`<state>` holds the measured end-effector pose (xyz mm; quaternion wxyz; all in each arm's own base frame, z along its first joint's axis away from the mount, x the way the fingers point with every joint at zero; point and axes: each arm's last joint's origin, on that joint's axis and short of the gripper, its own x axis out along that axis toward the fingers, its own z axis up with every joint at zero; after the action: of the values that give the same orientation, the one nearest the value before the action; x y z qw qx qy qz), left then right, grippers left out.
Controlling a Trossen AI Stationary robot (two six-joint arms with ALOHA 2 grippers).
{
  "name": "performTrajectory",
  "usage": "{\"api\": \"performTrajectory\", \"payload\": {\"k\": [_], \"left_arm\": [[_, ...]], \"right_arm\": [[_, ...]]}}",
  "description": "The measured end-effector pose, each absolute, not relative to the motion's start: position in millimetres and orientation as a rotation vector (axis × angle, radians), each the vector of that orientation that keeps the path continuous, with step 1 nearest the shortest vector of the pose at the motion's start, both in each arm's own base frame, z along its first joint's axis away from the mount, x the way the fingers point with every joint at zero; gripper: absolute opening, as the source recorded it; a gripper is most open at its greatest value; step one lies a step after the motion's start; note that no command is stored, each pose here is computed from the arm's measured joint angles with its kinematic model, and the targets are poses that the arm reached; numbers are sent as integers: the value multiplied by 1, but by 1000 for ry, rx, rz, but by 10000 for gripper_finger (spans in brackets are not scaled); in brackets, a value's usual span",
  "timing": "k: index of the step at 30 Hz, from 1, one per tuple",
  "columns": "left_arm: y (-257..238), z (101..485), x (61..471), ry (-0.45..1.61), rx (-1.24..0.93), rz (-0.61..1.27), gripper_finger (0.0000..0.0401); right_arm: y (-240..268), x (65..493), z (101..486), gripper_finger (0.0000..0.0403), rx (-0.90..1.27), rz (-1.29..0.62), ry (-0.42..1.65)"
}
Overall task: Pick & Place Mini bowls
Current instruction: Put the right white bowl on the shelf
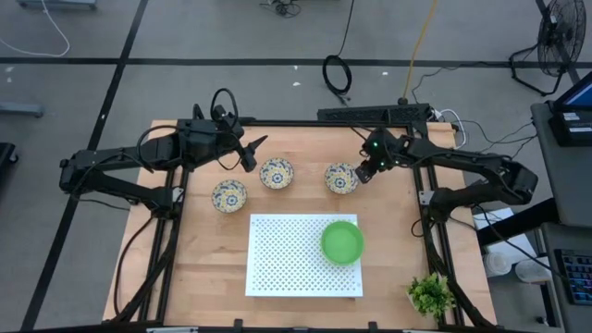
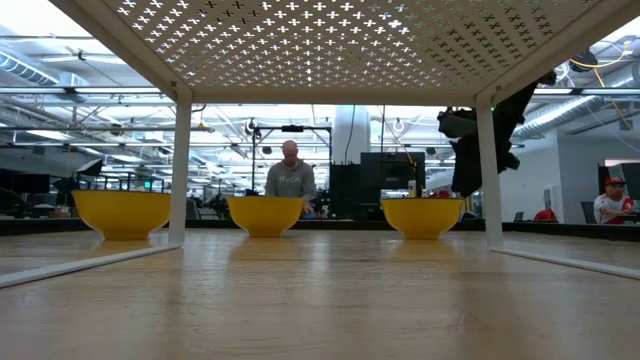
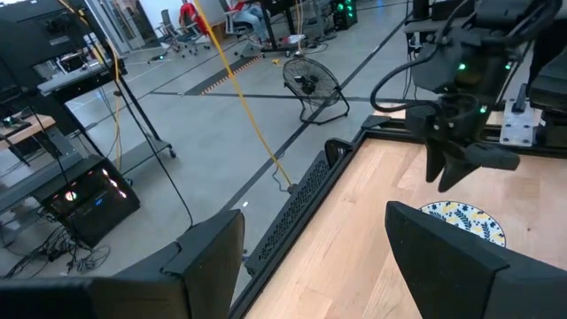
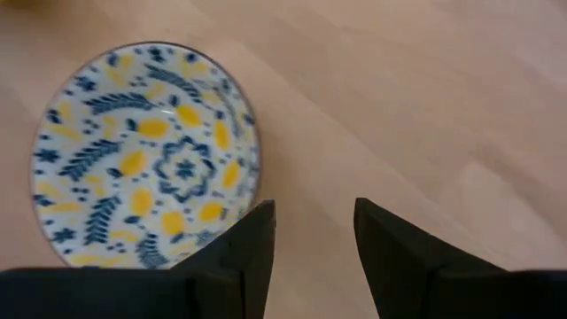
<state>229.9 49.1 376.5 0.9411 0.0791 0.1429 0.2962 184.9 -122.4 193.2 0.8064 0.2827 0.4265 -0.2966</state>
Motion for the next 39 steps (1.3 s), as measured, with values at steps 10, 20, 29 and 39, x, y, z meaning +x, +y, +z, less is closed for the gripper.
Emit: {"api": "performTrajectory", "payload": {"k": [10, 20, 29, 39], "left_arm": [[49, 376, 230, 291, 161, 604, 273], [49, 376, 230, 291, 161, 604, 273], [49, 376, 230, 292, 162, 604, 273], [49, 376, 230, 292, 161, 604, 273]], "right_arm": [[-123, 187, 183, 146, 645, -600, 818], [-114, 191, 179, 146, 692, -490, 836], [-113, 190, 153, 146, 679, -509, 839], [-115, 192, 154, 20, 632, -495, 780]]}}
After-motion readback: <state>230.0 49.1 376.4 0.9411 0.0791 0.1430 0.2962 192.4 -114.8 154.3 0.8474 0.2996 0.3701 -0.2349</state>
